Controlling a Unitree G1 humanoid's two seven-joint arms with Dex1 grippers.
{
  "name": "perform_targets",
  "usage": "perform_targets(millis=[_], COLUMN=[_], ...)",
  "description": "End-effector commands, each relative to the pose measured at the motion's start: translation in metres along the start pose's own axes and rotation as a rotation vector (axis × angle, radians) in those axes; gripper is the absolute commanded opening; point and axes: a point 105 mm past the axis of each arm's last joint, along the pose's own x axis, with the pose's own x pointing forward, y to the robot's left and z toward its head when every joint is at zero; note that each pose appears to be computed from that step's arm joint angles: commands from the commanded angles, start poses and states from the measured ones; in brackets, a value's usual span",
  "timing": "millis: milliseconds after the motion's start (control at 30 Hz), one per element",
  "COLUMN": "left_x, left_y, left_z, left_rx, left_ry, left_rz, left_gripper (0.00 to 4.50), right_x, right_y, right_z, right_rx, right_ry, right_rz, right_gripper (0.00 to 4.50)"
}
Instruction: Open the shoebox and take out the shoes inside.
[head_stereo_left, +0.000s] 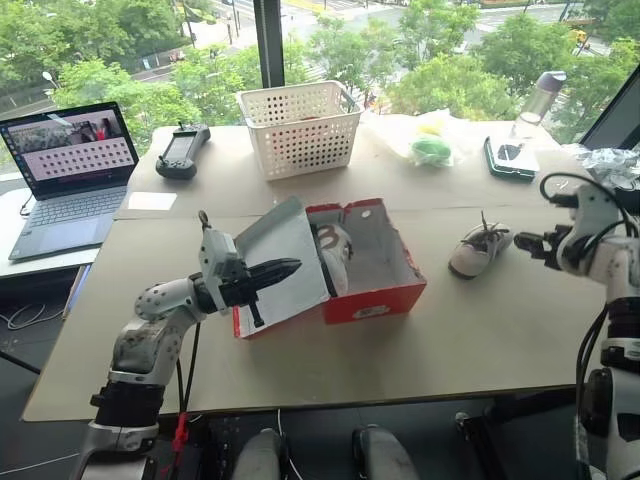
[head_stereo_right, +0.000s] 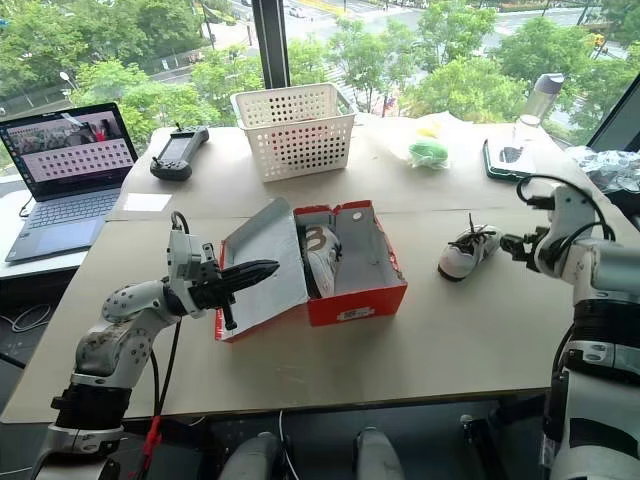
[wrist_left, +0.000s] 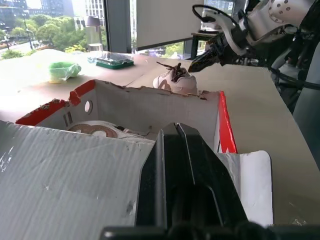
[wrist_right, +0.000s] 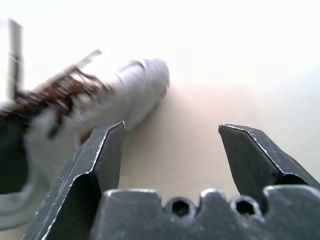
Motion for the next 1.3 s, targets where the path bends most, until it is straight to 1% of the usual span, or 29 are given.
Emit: perform_targets(millis=[33, 133, 167, 300, 433, 567, 867, 1200, 1300], left_x=[0.001, 0.002, 0.003, 0.003, 0.003, 0.002, -0.001, 0.000, 0.000], left_y=[-0.001, -0.001, -0.002, -0.002, -0.002, -0.002, -0.004, -0.003, -0.002], left_z=[0.008, 0.007, 0.007, 0.006, 0.006, 0.005, 0.003, 0.003, 0.004], left_rx=[0.031, 0.028, 0.028, 0.027, 0.028, 0.028, 0.034, 0.038, 0.041], left_ry=[-0.011, -0.009, -0.008, -0.008, -0.005, -0.002, 0.012, 0.014, 0.014], left_rz=[-0.011, -0.013, -0.013, -0.013, -0.011, -0.006, 0.003, 0.011, 0.012], left_gripper=[0.00, 0.00, 0.00, 0.00, 0.00, 0.00, 0.00, 0.00, 0.00], right_x=[0.007, 0.021, 0.024, 0.041, 0.048, 0.051, 0.048, 0.067, 0.078], right_y=[0.062, 0.087, 0.094, 0.112, 0.111, 0.116, 0.144, 0.154, 0.146], right_z=[0.011, -0.006, -0.012, -0.061, -0.080, -0.089, -0.094, -0.110, -0.125], right_rx=[-0.035, -0.030, -0.030, -0.048, -0.026, 0.025, 0.173, 0.196, 0.139], right_ry=[0.004, 0.075, 0.095, 0.286, 0.364, 0.409, 0.456, 0.490, 0.510], right_rz=[0.222, 0.280, 0.298, 0.338, 0.326, 0.344, 0.500, 0.495, 0.424], right_gripper=[3.63, 4.39, 4.49, 4.49, 4.49, 4.49, 4.49, 4.49, 4.49])
